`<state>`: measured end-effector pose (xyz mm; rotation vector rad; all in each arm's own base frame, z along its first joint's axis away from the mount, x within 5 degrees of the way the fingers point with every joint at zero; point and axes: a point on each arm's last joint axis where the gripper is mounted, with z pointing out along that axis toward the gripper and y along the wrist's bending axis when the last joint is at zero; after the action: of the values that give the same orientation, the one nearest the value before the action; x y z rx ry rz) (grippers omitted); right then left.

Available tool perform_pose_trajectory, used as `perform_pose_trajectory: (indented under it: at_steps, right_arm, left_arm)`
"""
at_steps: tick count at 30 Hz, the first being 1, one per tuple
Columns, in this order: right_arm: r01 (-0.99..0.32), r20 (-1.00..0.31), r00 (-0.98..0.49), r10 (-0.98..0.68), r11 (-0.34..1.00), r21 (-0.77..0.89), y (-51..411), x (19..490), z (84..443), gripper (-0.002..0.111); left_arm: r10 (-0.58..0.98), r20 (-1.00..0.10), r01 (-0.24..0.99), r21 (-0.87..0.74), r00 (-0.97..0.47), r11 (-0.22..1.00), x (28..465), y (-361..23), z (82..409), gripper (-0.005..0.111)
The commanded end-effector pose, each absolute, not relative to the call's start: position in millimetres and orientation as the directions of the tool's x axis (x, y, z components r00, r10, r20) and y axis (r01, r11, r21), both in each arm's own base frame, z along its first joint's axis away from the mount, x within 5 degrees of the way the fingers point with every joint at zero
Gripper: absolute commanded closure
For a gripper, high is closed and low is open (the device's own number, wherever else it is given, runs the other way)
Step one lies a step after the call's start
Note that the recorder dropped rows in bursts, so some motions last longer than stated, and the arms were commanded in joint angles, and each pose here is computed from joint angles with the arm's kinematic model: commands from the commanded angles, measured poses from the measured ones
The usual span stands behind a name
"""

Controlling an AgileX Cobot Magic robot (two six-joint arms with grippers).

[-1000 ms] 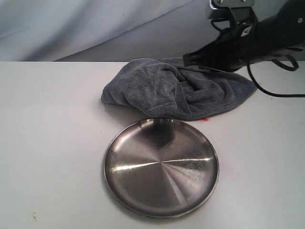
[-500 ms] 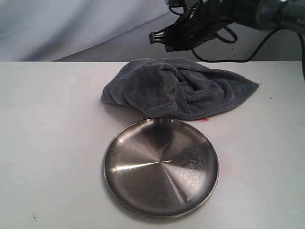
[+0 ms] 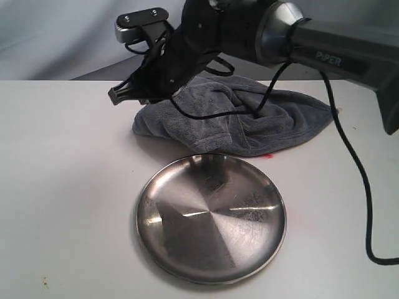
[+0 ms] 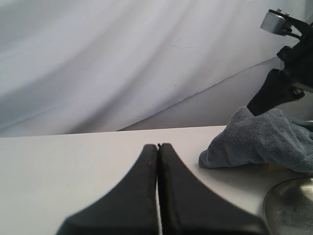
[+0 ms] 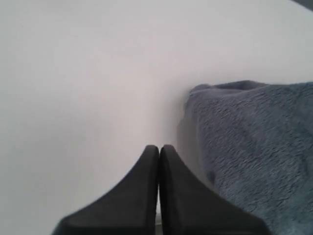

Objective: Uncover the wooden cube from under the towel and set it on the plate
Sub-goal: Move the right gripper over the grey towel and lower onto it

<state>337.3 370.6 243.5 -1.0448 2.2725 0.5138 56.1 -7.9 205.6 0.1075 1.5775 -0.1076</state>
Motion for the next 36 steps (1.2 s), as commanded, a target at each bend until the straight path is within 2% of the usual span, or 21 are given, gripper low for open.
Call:
perform_pose_trajectory:
  at_steps: [1,4,6,12,20,26,31,36]
  right_arm:
    - [-0.817,-0.563,-0.508,-0.652,0.571,0.076,375.5,319.1,238.2,0.108]
    - [-0.819,-0.498,-0.531,-0.686,0.567,0.092,369.7,302.3,219.2,0.108]
    - [-0.811,-0.5,-0.54,-0.677,0.578,0.092,357.9,293.0,213.0,0.108]
    - [-0.738,-0.553,-0.554,-0.622,0.675,-0.019,304.3,274.1,229.2,0.108]
    - [-0.575,-0.527,-0.688,-0.499,0.818,-0.024,234.3,318.8,216.7,0.108]
    - [-0.456,-0.611,-0.699,-0.371,0.89,-0.018,190.4,355.5,221.9,0.108]
    - [-0.419,-0.694,-0.649,-0.31,0.908,-0.013,179.0,372.1,233.9,0.108]
    - [-0.412,-0.733,-0.62,-0.279,0.911,0.002,190.2,394.0,248.7,0.108]
  left_arm:
    - [-0.004,-1.0,0.134,-0.004,0.001,0.991,55.9,-7.7,205.4,0.107]
    - [-0.004,-1.0,0.134,-0.004,0.001,0.991,55.9,-7.7,205.4,0.107]
    - [-0.004,-1.0,0.134,-0.004,0.001,0.991,55.9,-7.7,205.4,0.107]
    - [-0.004,-1.0,0.134,-0.004,0.001,0.991,55.9,-7.7,205.4,0.107]
    - [-0.004,-1.0,0.134,-0.004,0.001,0.991,55.9,-7.7,205.4,0.107]
    - [-0.004,-1.0,0.134,-0.004,0.001,0.991,55.9,-7.7,205.4,0.107]
    - [-0.004,-1.0,0.134,-0.004,0.001,0.991,55.9,-7.7,205.4,0.107]
    - [-0.004,-1.0,0.134,-0.004,0.001,0.991,55.9,-7.7,205.4,0.107]
